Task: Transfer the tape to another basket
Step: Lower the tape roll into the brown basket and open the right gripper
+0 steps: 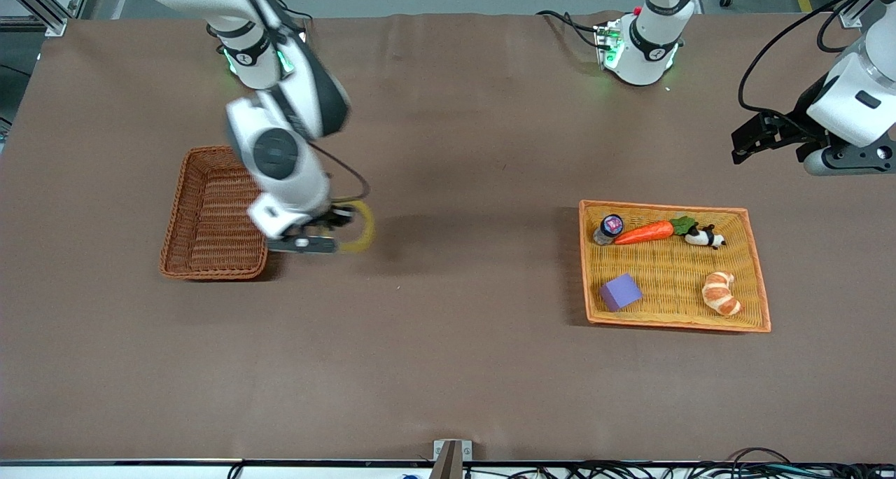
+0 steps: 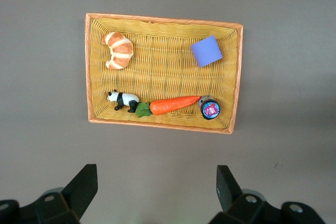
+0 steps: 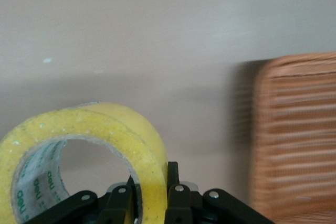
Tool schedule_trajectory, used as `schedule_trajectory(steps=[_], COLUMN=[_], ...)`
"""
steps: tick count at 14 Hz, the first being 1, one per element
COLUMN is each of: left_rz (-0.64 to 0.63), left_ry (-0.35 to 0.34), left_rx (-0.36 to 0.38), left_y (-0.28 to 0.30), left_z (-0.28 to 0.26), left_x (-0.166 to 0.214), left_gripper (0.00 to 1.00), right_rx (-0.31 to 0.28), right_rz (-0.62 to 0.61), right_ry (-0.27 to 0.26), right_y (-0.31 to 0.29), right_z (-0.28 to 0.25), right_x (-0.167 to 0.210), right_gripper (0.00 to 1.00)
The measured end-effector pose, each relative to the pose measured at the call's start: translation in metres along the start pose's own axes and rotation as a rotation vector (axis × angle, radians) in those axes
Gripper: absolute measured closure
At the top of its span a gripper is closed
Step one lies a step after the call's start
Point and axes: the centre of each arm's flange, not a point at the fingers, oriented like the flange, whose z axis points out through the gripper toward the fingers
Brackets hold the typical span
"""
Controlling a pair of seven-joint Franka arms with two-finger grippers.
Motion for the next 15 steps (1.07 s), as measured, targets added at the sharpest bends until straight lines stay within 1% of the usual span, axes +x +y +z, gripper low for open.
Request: schedule_trajectory(steps=[1,3,5,7,11,13,15], left_rz=[0.001,0.003,0.005,0.006,0.005,0.005,0.006], left_ry=[0.002,0.006,0.007,0.008,0.008,0.009,0.009], left_rx=[0.000,-0.001,-0.001,-0.001,-0.001,-0.001,-0.001], left_y=[0.000,0.001,0.003,0.003,0.003,0.003,0.003], left_z=[-0.001,-0.003,-0.004,-0.004,-0.004,-0.004,-0.004], left_x=[0.000,0.000,0.000,0.000,0.000,0.000,0.000], left_gripper=[0.00,0.00,0.00,0.00,0.00,0.00,0.00], right_rx=[0.006,0.012,0.014,0.019,0.026,0.026,0.023], right_rz=[-0.038,-0.094,-0.131,-0.169,-0.224,-0.249,-0.270], right_ry=[-0.009,-0.051,-0.092,-0.097,-0.033,-0.010,0.026], right_y=[0.048,0.123,0.169,0.197,0.232,0.239,0.243], right_z=[-0.008,0.009,0.049,0.085,0.134,0.152,0.164], right_x=[0.001,-0.008,-0.019,-0.031,-0.054,-0.065,-0.075], right_gripper=[0.79,0.79,0.79,0.79,0.79,0.79,0.79])
